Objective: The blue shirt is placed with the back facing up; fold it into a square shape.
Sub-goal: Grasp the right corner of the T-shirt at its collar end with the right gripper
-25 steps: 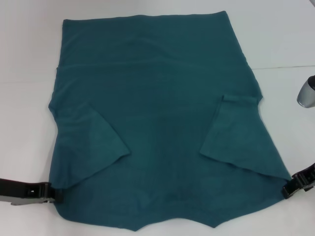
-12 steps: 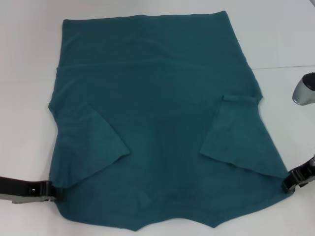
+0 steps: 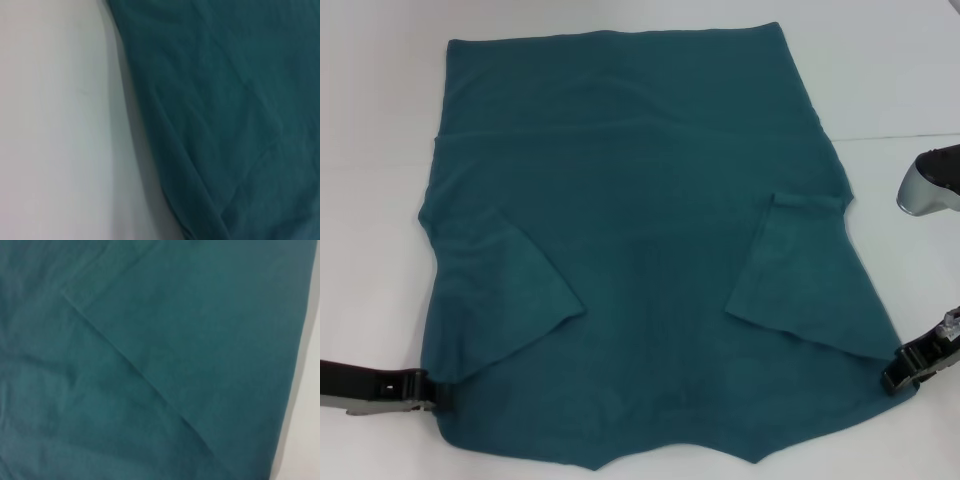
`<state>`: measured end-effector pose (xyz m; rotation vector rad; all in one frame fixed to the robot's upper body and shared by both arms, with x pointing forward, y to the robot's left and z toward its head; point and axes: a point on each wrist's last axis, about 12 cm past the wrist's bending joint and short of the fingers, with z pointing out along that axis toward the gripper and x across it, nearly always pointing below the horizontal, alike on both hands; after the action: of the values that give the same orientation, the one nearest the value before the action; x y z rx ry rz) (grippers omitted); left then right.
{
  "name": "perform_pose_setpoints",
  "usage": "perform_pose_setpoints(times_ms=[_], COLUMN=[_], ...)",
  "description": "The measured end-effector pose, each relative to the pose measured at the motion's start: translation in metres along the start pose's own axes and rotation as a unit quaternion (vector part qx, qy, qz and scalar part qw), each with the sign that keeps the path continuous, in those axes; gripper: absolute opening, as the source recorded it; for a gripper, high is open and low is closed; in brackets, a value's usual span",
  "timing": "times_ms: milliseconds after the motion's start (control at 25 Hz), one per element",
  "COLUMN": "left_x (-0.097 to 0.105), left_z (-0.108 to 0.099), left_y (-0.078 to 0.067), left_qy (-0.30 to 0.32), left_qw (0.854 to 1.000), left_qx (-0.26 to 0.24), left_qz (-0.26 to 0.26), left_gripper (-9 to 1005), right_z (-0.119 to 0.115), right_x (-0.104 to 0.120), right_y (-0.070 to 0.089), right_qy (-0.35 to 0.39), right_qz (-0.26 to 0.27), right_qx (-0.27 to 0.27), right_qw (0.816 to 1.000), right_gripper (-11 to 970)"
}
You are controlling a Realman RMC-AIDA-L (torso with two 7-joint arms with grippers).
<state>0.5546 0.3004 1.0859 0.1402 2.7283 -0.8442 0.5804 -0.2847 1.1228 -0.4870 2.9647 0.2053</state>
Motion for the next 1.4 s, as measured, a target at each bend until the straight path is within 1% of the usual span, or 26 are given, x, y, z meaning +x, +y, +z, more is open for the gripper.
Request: perform_pose_setpoints(times_ms=[320, 480, 600, 840, 1240, 1400], left_x=[-0.0006, -0.0009, -0.0010, -0.0015, -0.0012, -0.0013], left_z=[-0.0002, -0.0001, -0.0002, 0.0001, 0.0001, 0.0001], left_y=[-0.0001, -0.0005, -0.0005, -0.0011, -0.0008, -0.0008], left_qy=[-0.001, -0.001, -0.001, 0.000, -0.001, 0.000], left_qw=[1.000, 1.000, 1.000, 1.000, 1.000, 1.000], left_qx=[0.000, 0.000, 0.000, 0.000, 0.001, 0.001], left_qz=[0.000, 0.001, 0.001, 0.002, 0.002, 0.001], left_gripper=[17, 17, 18, 18, 18, 17], right_z=[0.0057, 0.0059, 0.0043, 0.0040, 0.0007, 0.0002], right_x=[-0.0021, -0.0022, -0.0027, -0.0041, -0.0052, -0.0047], right_y=[0.0068, 0.0065, 0.0058, 0.0070, 0.0075, 0.0083], right_qy=[0.013, 0.014, 0.011, 0.012, 0.009, 0.014], right_qz=[-0.013, -0.010, -0.009, -0.014, -0.013, -0.014], right_qx=[0.014, 0.020, 0.022, 0.022, 0.023, 0.022], right_qw=[1.000, 1.000, 1.000, 1.000, 1.000, 1.000], right_gripper=[448, 436, 170, 111, 230, 385])
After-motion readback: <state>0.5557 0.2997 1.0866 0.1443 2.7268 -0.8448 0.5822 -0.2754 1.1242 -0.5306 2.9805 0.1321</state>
